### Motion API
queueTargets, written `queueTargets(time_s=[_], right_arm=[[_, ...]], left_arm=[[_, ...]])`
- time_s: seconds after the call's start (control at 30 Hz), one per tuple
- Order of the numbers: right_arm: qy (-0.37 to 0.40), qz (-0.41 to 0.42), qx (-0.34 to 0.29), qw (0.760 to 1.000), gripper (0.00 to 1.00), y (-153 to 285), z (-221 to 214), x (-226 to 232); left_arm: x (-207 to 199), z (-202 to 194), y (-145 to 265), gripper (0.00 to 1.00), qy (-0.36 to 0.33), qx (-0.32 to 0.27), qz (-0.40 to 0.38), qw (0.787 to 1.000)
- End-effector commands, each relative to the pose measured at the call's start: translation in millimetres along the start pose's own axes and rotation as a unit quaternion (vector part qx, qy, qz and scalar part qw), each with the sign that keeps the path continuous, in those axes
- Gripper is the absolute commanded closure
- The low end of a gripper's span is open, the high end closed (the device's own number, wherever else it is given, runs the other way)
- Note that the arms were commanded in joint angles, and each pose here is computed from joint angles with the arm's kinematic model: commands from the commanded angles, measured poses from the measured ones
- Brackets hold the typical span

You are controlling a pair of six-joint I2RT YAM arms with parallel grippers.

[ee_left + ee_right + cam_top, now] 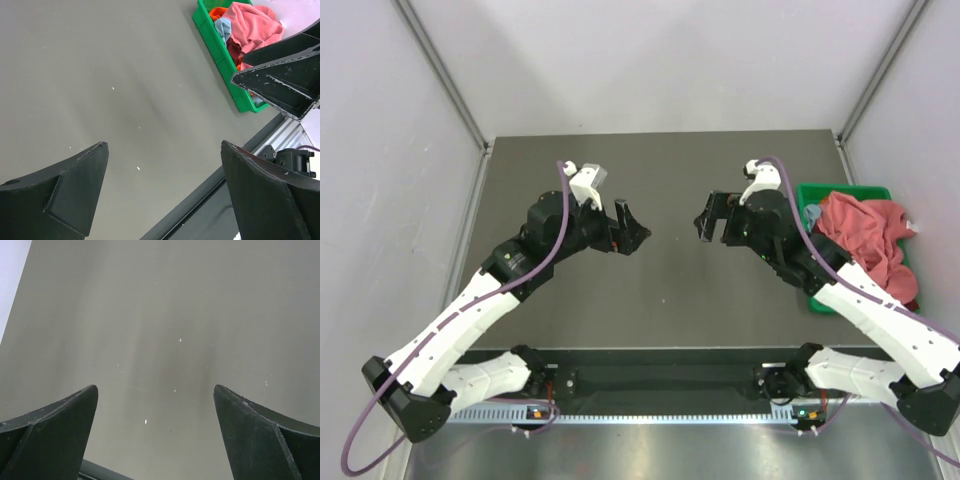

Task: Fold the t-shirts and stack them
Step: Grab the tshirt from the pile

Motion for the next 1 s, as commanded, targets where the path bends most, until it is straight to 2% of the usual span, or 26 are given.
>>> queueTargets(time_s=[0.0,0.13,0.3,0.37,0.4,0.43,0.47,0.53,0.67,0.77,0.83,0.97], right_arm=[[-0.018,0.005,-0.051,0.999,0.00,15,25,6],[0.012,-0.051,-0.083,0.995,0.00,23,41,-8],[0.054,-0.190,-0.145,0.969,0.00,24,76,-36],[0.052,-0.281,-0.154,0.946,0.00,26,93,-68],[0.050,-0.324,-0.134,0.935,0.02,18,92,-84],[0.019,-0.352,-0.131,0.927,0.02,17,96,-98],[-0.005,-0.404,-0.127,0.906,0.03,23,104,-127],[-0.031,-0.439,-0.137,0.888,0.05,29,109,-152],[-0.085,-0.536,-0.154,0.825,0.06,46,101,-223],[-0.138,-0.578,-0.142,0.791,0.10,49,84,-266],[-0.167,-0.578,-0.137,0.787,0.12,44,77,-282],[-0.209,-0.617,-0.130,0.747,0.16,53,60,-320]], left_arm=[[-1,6,1,0.02,0.002,-0.016,0.001,1.000],[3,1,2,0.02,-0.002,0.002,0.014,1.000],[19,-3,8,0.02,-0.013,0.011,0.074,0.997],[20,-7,12,0.02,-0.019,0.022,0.075,0.997],[18,-7,14,0.02,-0.020,0.022,0.071,0.997],[18,-9,15,0.02,-0.020,0.026,0.068,0.997],[17,-11,16,0.02,-0.021,0.028,0.063,0.997],[18,-15,19,0.02,-0.020,0.027,0.063,0.997],[14,-19,19,0.02,-0.018,0.036,0.044,0.998],[11,-20,15,0.02,-0.017,0.042,0.031,0.999],[9,-20,11,0.02,-0.016,0.050,0.022,0.998],[4,-21,3,0.02,-0.009,0.071,0.006,0.997]])
Point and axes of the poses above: each gripper's point midway between its finger pads, its own y axis back along the fingers, its own x axis along the line the jaws close on, z = x × y, the point moved 5 cm from there along y, back along the fingers, and after that the axes turned 9 degrees about -y, right-handed, at the moved point
